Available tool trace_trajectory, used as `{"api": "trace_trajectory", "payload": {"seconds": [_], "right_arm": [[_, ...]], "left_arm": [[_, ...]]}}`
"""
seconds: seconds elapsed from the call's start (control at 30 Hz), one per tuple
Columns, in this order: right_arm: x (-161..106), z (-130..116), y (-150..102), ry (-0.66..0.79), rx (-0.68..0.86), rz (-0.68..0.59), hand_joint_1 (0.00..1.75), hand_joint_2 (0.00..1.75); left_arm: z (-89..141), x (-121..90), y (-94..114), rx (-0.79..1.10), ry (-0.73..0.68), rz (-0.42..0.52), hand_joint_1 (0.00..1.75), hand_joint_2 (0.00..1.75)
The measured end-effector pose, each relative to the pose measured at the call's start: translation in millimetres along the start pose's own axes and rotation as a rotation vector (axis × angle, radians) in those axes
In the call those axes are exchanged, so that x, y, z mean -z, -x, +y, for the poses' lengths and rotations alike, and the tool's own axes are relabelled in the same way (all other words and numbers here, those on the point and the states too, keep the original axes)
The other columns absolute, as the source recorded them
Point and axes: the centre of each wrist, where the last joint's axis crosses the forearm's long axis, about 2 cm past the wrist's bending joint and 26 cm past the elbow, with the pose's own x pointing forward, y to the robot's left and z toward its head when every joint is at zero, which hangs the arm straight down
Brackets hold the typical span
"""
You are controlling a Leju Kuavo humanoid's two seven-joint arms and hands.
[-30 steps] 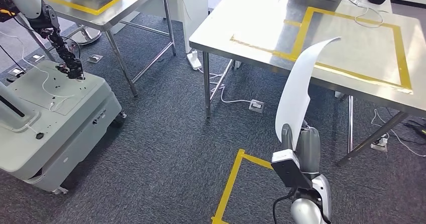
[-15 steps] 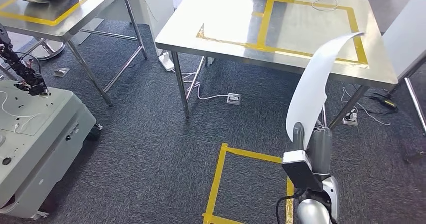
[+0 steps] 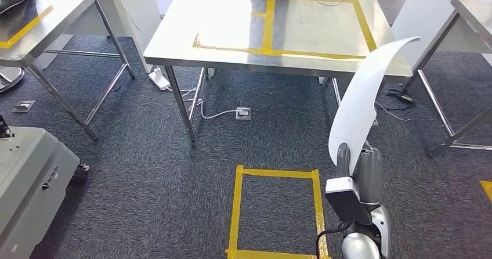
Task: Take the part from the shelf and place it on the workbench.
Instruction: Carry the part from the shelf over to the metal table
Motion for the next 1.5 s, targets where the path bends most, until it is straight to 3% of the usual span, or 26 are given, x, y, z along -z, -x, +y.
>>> {"api": "trace_trajectory", "payload": {"seconds": [0.17, 0.4, 1.5], "right_arm": [[3.0, -2.3, 1.9, 0.018, -0.014, 0.012, 1.75, 0.0], [7.1, -4.0, 1.5, 0.071, -0.166, -0.003, 1.75, 0.0], [5.3, -1.3, 0.4, 0.109, -0.211, 0.023, 1.75, 0.0]], "left_arm": [[-0.1, 0.1, 0.4, 0.004, -0.002, 0.0, 0.0, 1.75], [-1.4, -1.8, -2.8, 0.014, -0.004, -0.012, 0.0, 1.75], [0.9, -1.0, -3.8, 0.052, -0.028, -0.028, 0.0, 1.75]]}}
